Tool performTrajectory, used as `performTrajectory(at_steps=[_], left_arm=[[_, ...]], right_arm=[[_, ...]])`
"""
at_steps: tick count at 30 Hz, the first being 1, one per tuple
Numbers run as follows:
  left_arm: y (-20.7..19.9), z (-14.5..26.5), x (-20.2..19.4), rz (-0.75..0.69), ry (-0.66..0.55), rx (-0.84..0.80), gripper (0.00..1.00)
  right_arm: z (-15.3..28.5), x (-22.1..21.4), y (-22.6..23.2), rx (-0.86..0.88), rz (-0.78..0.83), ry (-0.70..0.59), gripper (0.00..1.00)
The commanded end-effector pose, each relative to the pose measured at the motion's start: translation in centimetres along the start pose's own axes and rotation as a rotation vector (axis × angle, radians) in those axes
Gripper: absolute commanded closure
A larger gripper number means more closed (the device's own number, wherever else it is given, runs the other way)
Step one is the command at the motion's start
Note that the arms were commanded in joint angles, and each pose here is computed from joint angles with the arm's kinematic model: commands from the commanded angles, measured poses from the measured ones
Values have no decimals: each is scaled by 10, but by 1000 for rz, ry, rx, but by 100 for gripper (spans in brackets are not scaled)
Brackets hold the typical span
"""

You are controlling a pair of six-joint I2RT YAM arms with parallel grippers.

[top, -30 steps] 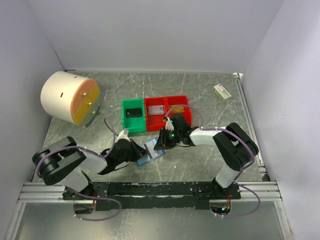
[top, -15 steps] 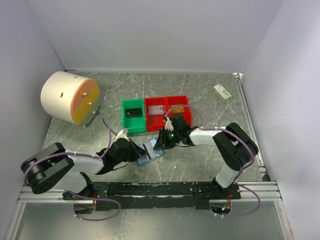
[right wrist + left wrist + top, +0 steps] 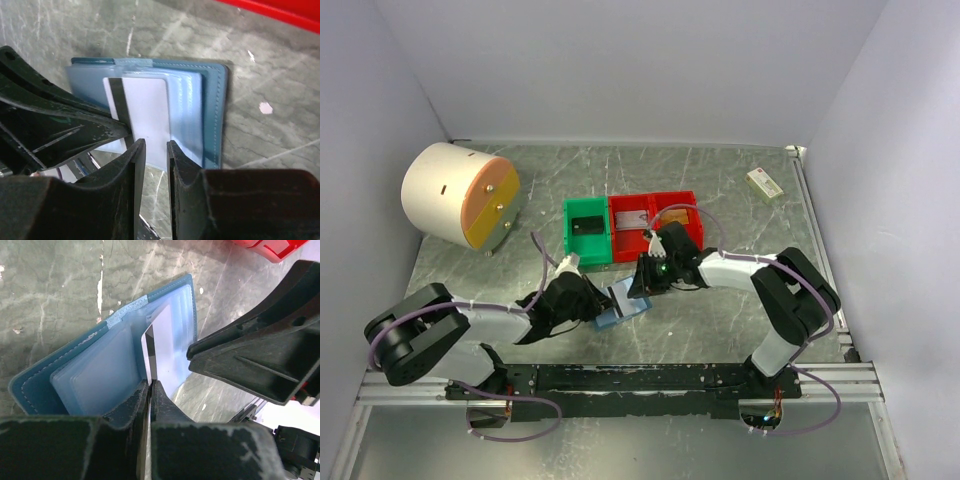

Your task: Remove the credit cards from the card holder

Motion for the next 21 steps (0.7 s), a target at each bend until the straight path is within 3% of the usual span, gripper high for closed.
performTrajectory(at_steps=[1, 5, 13, 21], left_arm=[[8, -2, -6, -49, 41, 57, 88], [8, -2, -5, -57, 39, 67, 88], [9, 4, -3, -62, 27, 87, 87], [12, 9, -5, -50, 21, 86, 90]], right_arm=[[4, 6, 20, 55, 77, 1, 76], [-5, 7, 25, 45, 96, 12, 76], [-22, 3, -11, -168, 6, -15, 77], [-24, 0, -19, -214, -14, -10, 78]])
Point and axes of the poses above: each gripper's point midway between its finger pads, its own z axis back along the fingers, its own y axis along the line the jaws close on, x = y × z, the point moved 9 cm from there along z, back along the fingers, and after that the axes turned 13 degrees about -z, right-handed, at the moved point
